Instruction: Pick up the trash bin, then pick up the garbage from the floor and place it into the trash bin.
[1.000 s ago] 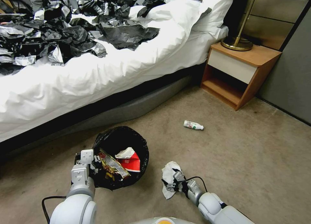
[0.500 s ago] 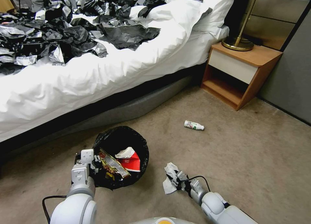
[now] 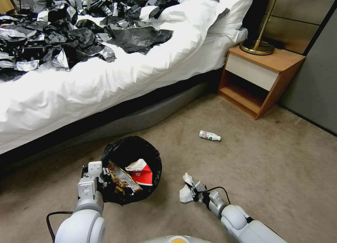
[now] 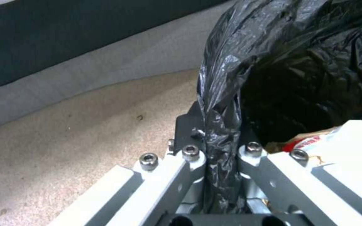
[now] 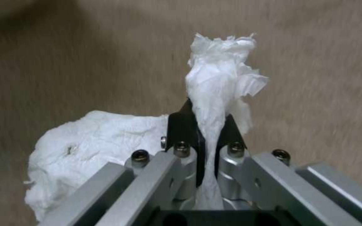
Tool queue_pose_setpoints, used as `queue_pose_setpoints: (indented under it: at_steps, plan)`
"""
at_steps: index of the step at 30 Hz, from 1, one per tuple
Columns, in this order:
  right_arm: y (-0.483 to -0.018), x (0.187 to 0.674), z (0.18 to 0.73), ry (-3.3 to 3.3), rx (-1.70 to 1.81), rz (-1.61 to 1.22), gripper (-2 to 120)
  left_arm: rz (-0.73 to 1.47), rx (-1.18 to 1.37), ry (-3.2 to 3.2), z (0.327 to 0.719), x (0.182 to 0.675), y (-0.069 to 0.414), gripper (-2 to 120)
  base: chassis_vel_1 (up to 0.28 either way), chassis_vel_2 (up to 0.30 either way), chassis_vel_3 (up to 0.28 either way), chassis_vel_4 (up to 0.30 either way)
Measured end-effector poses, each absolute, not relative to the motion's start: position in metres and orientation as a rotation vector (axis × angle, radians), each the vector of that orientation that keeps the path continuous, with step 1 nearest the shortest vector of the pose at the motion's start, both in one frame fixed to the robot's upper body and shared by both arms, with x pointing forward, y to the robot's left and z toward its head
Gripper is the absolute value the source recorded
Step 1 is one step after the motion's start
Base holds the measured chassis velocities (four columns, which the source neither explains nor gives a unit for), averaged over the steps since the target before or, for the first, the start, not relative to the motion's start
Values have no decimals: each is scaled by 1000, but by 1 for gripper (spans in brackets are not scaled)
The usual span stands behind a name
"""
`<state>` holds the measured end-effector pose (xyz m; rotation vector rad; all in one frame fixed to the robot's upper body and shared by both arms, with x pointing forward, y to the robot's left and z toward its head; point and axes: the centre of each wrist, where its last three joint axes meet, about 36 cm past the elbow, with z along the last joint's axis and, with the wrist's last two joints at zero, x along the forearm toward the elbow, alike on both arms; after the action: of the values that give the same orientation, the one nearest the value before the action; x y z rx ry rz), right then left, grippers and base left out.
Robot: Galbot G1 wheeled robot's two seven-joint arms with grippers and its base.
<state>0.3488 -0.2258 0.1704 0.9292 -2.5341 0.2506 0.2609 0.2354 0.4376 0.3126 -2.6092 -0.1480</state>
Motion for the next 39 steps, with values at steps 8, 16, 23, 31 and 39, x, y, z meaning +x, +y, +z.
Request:
queue_pose_setpoints:
  at_steps: [8, 16, 23, 31, 39]
  plan:
    - [-210, 363, 247, -2748, 1029, 144, 0, -150, 306, -2610, 438, 261, 236, 1, 0, 0, 0, 0]
    - [-186, 381, 355, -2995, 1257, -25, 0, -148, 299, -2611, 437, 262, 235, 1, 0, 0, 0, 0]
    - [-174, 371, 426, -3047, 1593, -79, 0, -144, 297, -2609, 437, 261, 234, 1, 0, 0, 0, 0]
    - [-155, 356, 442, -2969, 1749, -99, 0, -143, 291, -2608, 437, 260, 231, 1, 0, 0, 0, 0]
    - [-141, 361, 424, -2880, 1762, -61, 0, -146, 281, -2604, 435, 257, 227, 1, 0, 0, 0, 0]
